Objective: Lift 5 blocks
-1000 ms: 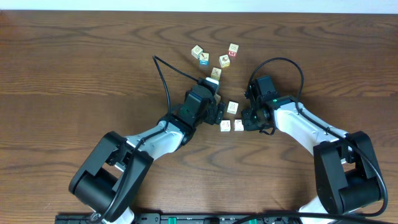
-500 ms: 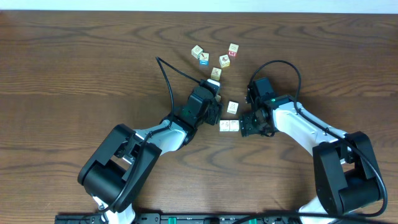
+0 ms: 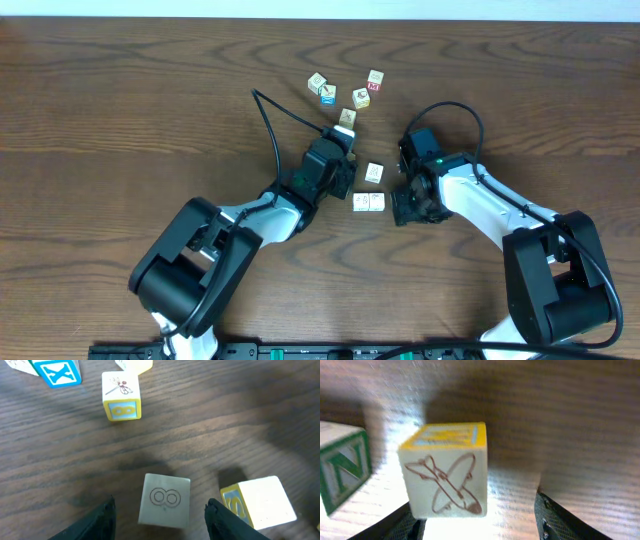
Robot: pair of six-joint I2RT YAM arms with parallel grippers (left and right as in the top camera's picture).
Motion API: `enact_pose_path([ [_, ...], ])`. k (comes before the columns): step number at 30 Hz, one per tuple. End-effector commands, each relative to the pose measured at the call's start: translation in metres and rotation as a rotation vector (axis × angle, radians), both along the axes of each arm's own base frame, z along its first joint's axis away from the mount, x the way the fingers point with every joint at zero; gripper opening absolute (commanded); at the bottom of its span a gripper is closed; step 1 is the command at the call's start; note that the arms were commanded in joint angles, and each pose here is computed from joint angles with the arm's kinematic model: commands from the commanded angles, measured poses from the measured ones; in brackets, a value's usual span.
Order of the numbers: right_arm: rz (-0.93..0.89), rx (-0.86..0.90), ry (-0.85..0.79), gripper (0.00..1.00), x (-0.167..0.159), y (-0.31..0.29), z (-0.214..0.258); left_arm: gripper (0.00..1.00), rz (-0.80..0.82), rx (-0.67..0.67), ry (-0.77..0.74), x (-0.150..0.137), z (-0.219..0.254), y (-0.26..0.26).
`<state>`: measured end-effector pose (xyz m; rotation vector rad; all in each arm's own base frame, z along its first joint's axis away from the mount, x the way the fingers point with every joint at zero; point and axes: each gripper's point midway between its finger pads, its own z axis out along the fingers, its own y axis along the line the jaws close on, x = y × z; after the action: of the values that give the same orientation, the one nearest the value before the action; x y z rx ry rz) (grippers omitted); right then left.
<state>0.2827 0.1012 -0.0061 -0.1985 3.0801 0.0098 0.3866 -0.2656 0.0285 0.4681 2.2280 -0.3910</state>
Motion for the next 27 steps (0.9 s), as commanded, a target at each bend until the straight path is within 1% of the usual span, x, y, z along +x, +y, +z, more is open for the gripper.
enact_pose_path([
  [1, -0.007, -0.005, 0.123, 0.64, -0.029, -0.003, -0.021, 0.57, -0.004, 0.032, 0.007, 0.005, -0.015, -0.001],
  [2, -0.007, -0.007, 0.128, 0.64, -0.031, -0.003, -0.021, 0.55, -0.004, 0.037, 0.013, 0.004, -0.019, -0.001],
  [4, -0.007, -0.011, 0.137, 0.64, -0.033, -0.004, -0.021, 0.47, -0.004, 0.043, 0.021, 0.004, -0.023, 0.0],
  [10, -0.007, -0.014, 0.144, 0.6, -0.035, -0.005, -0.02, 0.19, -0.004, 0.043, 0.02, 0.005, -0.023, -0.001],
  [11, -0.007, -0.014, 0.144, 0.59, -0.035, -0.005, -0.02, 0.19, -0.004, 0.042, 0.02, 0.005, -0.023, -0.001],
  [12, -0.007, -0.014, 0.145, 0.58, -0.035, -0.005, -0.02, 0.13, -0.004, 0.041, 0.018, 0.005, -0.022, -0.001],
  [16, -0.007, -0.012, 0.139, 0.56, -0.033, -0.004, -0.02, 0.09, -0.004, 0.043, 0.021, 0.004, -0.018, 0.0],
  [17, -0.007, -0.012, 0.138, 0.56, -0.033, -0.004, -0.02, 0.07, -0.004, 0.045, 0.024, 0.003, -0.015, 0.0],
  [22, -0.002, -0.004, 0.116, 0.54, -0.03, -0.003, -0.014, 0.07, -0.004, 0.055, 0.037, -0.005, 0.007, 0.006],
  [27, 0.005, 0.008, 0.072, 0.54, -0.025, -0.002, -0.001, 0.07, -0.003, 0.06, 0.046, -0.015, 0.032, 0.013],
])
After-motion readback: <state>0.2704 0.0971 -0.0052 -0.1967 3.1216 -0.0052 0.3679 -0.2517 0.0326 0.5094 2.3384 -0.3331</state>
